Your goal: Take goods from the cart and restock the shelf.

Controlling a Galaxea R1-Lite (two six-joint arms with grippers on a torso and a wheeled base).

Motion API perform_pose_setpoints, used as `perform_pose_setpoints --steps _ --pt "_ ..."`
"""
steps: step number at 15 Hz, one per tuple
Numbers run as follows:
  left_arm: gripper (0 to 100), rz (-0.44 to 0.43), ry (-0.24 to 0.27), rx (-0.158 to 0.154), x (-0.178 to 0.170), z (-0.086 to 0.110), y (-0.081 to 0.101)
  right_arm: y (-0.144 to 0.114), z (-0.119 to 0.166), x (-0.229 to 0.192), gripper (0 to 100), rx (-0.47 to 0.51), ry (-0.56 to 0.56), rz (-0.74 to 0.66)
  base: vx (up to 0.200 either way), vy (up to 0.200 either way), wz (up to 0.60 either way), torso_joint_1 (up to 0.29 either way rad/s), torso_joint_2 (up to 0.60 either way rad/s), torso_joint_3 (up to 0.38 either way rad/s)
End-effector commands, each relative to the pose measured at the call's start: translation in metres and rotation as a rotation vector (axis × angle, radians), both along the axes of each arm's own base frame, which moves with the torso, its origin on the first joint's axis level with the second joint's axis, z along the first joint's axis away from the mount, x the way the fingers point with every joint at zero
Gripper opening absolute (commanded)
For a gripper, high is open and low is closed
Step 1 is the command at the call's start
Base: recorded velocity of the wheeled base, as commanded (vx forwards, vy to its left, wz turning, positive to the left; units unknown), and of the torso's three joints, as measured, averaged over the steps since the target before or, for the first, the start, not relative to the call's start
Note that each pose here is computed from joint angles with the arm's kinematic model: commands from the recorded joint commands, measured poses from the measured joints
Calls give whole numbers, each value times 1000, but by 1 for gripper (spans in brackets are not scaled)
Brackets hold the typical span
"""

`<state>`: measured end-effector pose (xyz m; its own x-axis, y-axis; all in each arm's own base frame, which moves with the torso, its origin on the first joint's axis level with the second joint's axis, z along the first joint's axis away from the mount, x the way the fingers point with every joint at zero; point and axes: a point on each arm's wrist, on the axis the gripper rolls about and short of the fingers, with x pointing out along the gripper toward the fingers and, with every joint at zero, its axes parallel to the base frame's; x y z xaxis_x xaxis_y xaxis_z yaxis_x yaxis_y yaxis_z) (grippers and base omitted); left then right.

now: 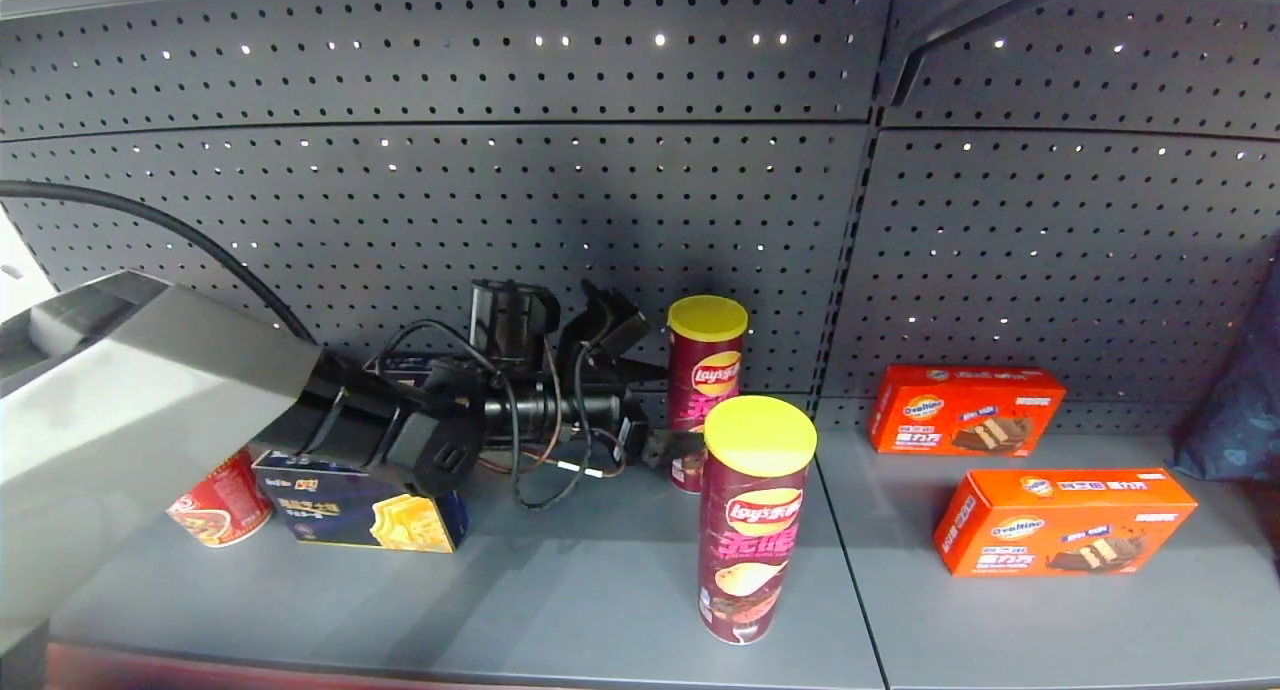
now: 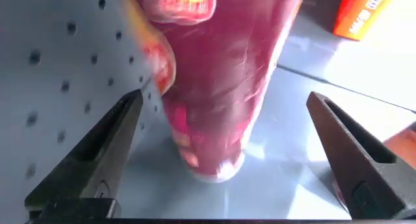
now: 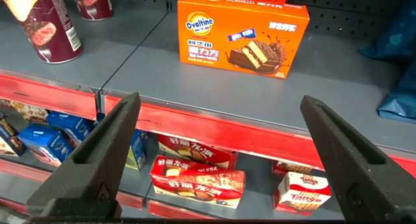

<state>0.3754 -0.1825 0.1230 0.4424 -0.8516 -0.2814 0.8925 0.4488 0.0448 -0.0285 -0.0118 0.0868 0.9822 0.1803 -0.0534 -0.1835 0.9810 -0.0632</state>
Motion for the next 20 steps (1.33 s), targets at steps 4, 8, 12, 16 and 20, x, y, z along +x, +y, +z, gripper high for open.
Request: perform_pose_setpoints --steps 4,8,12,16,20 --pt "100 73 -41 -51 -53 23 48 2 2 6 100 -17 76 23 0 0 0 0 0 0" --pt "100 142 -48 -95 -114 53 77 6 37 11 100 -13 87 124 0 0 0 0 0 0" --pt "100 310 -68 -116 -177 73 98 13 71 27 100 -14 125 197 0 0 0 0 0 0" --pt "100 367 50 -120 -256 86 129 22 91 53 100 11 217 209 0 0 0 0 0 0" --pt "100 533 69 -118 -298 80 151 29 88 75 100 41 239 193 0 0 0 0 0 0"
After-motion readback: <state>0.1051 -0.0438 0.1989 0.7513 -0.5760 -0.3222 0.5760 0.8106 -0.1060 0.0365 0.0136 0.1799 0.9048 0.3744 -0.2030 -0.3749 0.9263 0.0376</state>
